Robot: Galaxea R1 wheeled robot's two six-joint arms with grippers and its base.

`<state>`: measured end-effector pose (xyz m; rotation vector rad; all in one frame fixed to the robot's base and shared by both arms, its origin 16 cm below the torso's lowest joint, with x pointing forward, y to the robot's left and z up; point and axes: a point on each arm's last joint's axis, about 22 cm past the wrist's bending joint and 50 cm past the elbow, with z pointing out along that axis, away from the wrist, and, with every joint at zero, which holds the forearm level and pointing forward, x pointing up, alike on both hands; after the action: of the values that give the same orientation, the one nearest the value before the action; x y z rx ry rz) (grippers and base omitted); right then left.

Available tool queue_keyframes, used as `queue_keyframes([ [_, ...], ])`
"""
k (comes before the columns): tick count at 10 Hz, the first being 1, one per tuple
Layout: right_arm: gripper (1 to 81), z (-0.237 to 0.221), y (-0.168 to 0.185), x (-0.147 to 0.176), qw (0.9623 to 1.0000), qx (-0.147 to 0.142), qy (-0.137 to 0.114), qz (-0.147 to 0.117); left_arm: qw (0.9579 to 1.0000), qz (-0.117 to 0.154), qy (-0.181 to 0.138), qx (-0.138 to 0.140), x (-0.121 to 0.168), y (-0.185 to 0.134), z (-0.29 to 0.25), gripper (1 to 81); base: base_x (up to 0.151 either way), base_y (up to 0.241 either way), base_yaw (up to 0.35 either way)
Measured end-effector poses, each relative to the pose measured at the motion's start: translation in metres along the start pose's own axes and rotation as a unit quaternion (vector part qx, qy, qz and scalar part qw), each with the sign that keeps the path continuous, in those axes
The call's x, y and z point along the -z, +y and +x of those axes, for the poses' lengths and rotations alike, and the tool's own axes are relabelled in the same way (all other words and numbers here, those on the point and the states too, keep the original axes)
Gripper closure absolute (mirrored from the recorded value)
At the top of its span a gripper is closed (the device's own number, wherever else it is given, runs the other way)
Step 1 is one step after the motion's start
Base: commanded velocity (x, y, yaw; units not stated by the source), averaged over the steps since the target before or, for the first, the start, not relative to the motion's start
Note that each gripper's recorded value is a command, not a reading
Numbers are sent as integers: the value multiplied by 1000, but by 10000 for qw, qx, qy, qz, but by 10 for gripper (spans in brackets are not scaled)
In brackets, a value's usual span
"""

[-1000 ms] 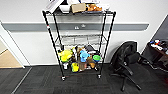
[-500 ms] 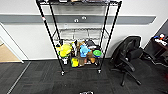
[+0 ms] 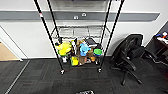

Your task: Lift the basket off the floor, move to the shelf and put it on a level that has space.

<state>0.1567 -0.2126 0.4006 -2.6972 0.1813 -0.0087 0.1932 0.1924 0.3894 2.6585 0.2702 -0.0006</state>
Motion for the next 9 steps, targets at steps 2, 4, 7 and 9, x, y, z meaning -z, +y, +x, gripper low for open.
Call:
queue_keyframes([
  [2, 10, 23, 0, -5, 9999, 64, 125, 16, 9999, -57, 130, -63, -7, 7, 23, 10, 0, 0, 0],
  [4, 10, 48, 0, -11, 9996, 147, 244, 25, 9996, -84, 243, -92, -12, 9, 42, 10, 0, 0, 0],
  [7, 10, 88, 5, -18, 9989, 324, 347, -14, 9992, 47, 400, 78, -20, -6, 67, 10, 0, 0, 0],
  [9, 10, 106, 12, -20, 9983, 386, 422, -53, 9985, 203, 472, 168, -26, -20, 77, 10, 0, 0, 0],
])
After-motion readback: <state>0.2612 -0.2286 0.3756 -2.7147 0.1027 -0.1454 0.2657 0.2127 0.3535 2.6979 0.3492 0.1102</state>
